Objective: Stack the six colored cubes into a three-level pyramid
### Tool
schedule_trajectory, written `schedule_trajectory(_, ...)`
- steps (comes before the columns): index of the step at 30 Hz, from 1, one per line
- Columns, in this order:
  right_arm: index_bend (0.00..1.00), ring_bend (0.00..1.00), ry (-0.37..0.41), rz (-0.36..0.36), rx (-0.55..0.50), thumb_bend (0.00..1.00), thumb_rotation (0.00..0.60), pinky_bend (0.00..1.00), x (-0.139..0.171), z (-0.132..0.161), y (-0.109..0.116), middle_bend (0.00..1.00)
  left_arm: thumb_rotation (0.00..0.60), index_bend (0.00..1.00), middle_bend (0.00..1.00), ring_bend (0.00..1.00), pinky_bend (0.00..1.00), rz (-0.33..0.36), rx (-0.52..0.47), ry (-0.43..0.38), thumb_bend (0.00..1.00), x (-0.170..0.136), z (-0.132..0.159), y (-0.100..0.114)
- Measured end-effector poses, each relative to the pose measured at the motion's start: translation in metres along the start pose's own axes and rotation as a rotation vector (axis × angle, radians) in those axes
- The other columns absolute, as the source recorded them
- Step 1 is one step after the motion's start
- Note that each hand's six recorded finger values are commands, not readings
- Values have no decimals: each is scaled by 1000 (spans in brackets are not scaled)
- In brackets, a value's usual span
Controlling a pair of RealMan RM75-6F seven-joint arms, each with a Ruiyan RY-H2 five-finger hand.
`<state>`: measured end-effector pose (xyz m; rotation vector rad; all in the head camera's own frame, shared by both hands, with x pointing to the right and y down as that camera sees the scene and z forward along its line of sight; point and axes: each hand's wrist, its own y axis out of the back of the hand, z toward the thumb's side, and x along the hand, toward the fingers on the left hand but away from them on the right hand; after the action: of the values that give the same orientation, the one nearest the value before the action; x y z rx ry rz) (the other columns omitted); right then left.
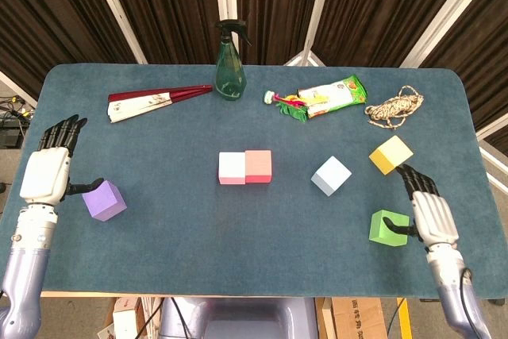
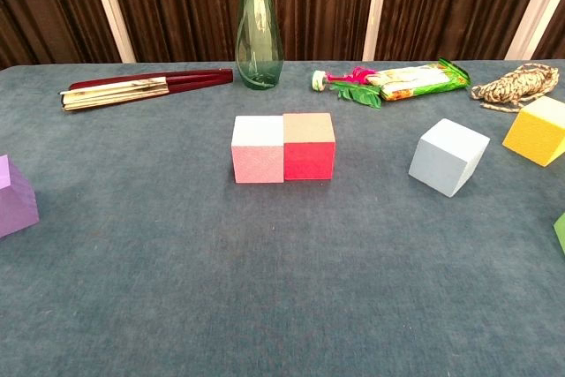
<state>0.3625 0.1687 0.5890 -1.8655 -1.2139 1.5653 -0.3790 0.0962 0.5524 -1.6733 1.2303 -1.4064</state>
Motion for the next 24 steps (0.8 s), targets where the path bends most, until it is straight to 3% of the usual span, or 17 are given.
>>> schedule_trajectory(6,0,0,48,56,51,257,600,0,-30,39,-6,0,600,0,4,0,0,0,-22,2,108,1,-3,5)
schedule_trajectory(16,0,0,51,202,-5,255,600,0,-62,92,-50,0,600,0,3,0,0,4,-36,0,107,1,-2,4)
schedule_trajectory(24,0,0,17,213,15,257,600,0,-86,108,-74,0,600,0,4,0,0,15,-46,1,108,2,-3,3)
